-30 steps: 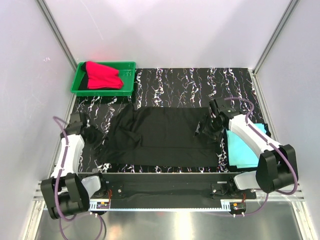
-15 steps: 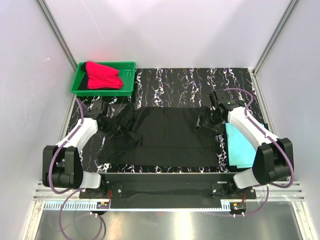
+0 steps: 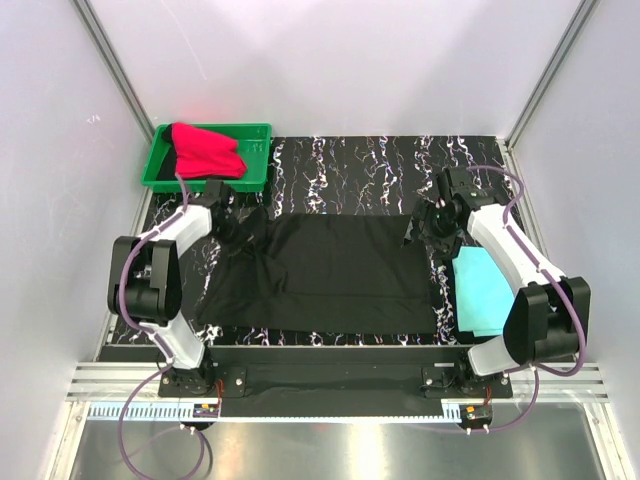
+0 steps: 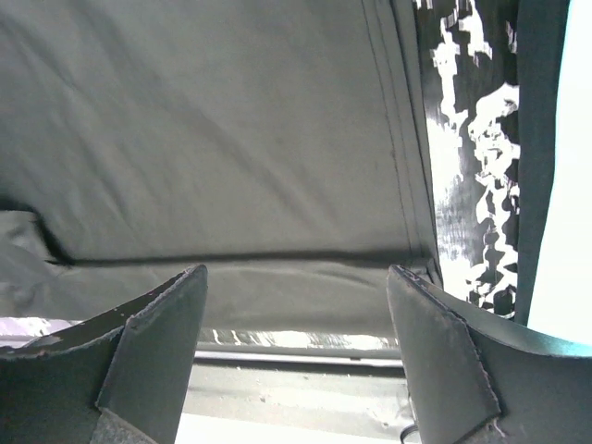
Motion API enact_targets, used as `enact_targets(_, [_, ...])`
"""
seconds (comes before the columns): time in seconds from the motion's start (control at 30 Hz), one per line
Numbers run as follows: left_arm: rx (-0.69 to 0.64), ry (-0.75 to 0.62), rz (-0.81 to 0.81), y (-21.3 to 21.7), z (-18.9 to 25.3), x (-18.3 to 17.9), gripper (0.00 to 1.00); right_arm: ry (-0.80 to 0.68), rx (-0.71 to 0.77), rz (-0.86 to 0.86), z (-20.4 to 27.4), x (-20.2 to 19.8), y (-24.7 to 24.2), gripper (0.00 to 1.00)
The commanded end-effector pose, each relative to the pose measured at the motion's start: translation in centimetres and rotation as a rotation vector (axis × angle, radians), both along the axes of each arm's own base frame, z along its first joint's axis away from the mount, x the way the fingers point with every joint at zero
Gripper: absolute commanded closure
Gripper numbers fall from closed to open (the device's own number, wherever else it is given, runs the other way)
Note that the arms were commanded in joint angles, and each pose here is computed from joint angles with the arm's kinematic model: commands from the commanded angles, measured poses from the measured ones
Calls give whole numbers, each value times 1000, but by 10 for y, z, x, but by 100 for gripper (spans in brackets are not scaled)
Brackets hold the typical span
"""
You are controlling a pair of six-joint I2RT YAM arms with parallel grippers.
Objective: Fold and stack the t-shirts
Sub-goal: Fold the tshirt
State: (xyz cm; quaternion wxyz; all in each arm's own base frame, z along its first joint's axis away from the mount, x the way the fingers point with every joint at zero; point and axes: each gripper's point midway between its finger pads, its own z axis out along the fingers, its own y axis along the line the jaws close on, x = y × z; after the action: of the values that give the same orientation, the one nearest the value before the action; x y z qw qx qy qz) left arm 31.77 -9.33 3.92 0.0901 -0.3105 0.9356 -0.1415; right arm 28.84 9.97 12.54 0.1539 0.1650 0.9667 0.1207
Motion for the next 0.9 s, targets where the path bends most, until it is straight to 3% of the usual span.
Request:
enact_targets(0.0, [-48, -152, -89, -18, 37, 39, 72, -38, -13, 20, 13, 17, -1, 14])
enact_targets(0.07, [-81, -137, -115, -27, 33, 40, 62, -37, -6, 18, 13, 22, -1, 14])
enact_targets(0.2, [-157, -129, -185, -41, 37, 39, 58, -80, 14, 25, 31, 33, 1, 14])
enact_targets(0.33, [60, -216, -172, -1, 63, 29, 48, -62, 73, 78, 31, 34, 14, 13])
enact_targets(0.4, [87, -229, -174, 10, 72, 15, 44, -27, 93, 95, 21, 31, 18, 12])
enact_targets(0.7, [13, -96, -137, 43, 29, -46, 48, 45, 68, 107, -17, 47, 19, 14])
enact_targets(0.8, [4, -113, -91, 61, 32, -45, 50, 57, 54, 127, -25, 57, 19, 14])
enact_targets(0.87, [43, -207, -102, 72, 50, -25, 45, 51, 62, 138, -25, 65, 21, 13])
